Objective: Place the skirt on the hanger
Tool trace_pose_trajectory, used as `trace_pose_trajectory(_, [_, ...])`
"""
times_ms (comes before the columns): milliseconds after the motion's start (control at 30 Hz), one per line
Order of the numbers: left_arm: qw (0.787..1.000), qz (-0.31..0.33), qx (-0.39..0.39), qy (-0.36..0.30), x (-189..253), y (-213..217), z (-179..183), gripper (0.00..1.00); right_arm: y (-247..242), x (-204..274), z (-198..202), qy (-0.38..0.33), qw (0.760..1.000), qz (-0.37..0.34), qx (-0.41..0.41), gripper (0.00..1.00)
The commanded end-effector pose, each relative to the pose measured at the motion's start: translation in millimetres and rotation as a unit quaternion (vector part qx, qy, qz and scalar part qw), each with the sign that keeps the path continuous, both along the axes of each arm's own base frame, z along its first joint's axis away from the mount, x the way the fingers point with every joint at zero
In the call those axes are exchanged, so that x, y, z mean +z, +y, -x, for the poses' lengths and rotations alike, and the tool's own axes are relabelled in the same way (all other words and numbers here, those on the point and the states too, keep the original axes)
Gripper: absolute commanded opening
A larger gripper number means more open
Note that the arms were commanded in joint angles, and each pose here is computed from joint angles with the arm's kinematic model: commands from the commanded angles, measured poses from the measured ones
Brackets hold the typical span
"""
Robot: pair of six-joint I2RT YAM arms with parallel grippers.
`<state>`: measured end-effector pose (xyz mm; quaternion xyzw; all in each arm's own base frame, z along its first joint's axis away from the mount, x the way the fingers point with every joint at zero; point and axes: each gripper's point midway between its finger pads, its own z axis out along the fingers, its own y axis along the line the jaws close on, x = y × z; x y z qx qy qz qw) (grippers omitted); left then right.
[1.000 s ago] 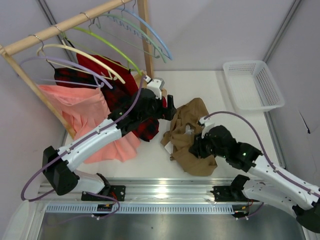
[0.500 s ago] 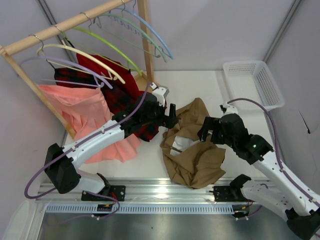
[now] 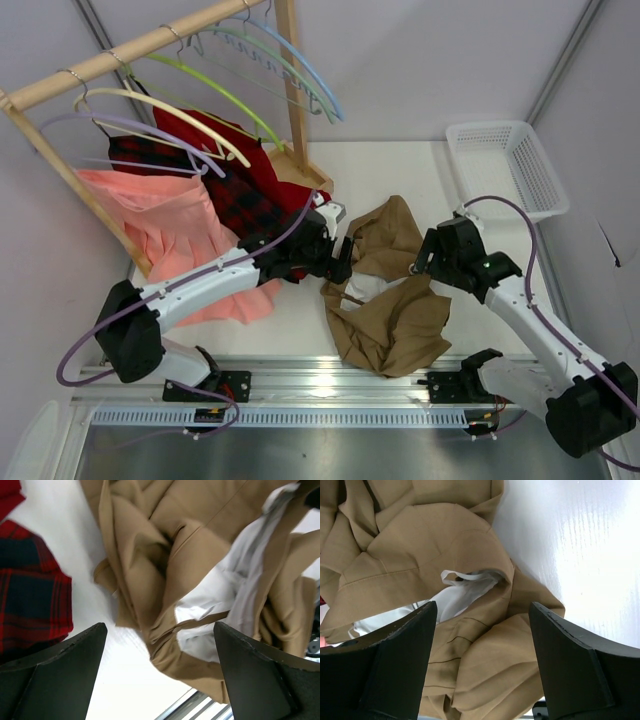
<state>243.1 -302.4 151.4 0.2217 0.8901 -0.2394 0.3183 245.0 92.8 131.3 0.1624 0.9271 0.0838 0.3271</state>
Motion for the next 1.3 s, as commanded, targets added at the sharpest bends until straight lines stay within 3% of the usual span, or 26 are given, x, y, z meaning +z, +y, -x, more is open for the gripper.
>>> trace_pose_trajectory(0, [1.0,0.006,0.01,-0.003,4.6,7.5,5.4,0.95,2.8,-4.8,-9.6,-0.014,1.0,-0.006,0.002,0.79])
trace_pose_trajectory(200, [1.0,0.003,0.011,-0.001,3.2,3.5,1.5,0.95,4.3,-23.7,-16.4,-0.006,1.0,-0.008,-0.006,0.75])
trace_pose_trajectory(267, [1.0,0.001,0.012,-0.002,2.8,4.6,1.3,0.95,6.1,-27.1,-16.3,0.003,1.0,-0.007,0.0,0.65])
trace_pose_trajectory(300, [1.0,0.001,0.012,-0.002,3.8,5.1,1.7,0.95,5.7,-26.3,-17.5,0.003,1.0,-0.006,0.001,0.55])
trace_pose_trajectory(333, [1.0,0.001,0.012,-0.004,5.3,5.1,1.3,0.95,5.5,-26.9,-17.2,0.007,1.0,-0.001,0.003,0.27])
trace_pose_trajectory(400, [1.0,-0.001,0.011,-0.006,4.9,6.2,1.2,0.96,2.8,-16.1,-19.0,0.002,1.0,0.008,0.003,0.0])
trace_pose_trajectory(500, [1.0,0.004,0.002,-0.012,10.3,3.1,0.2,0.96,4.3,18.3,-22.5,-0.024,0.999,0.014,0.029,0.0])
trace_pose_trajectory(700, [0.995,0.039,-0.032,-0.087,55.6,-19.2,-21.1,0.97,37.6,137.3,-27.6,-0.197,0.972,-0.039,0.126,0.0])
trace_pose_trajectory(900, [0.98,0.048,-0.08,-0.173,73.9,-34.8,-39.0,0.96,44.0,144.3,-8.3,-0.197,0.963,-0.044,0.178,0.0])
trace_pose_trajectory(1067, [0.983,0.037,-0.098,-0.148,24.3,-36.1,-31.8,0.89,40.0,143.2,3.0,-0.186,0.965,-0.039,0.183,0.0])
trace_pose_trajectory(1267, [0.979,0.072,-0.144,-0.121,8.6,-54.3,-12.7,0.83,38.4,151.9,11.0,-0.204,0.959,-0.046,0.19,0.0])
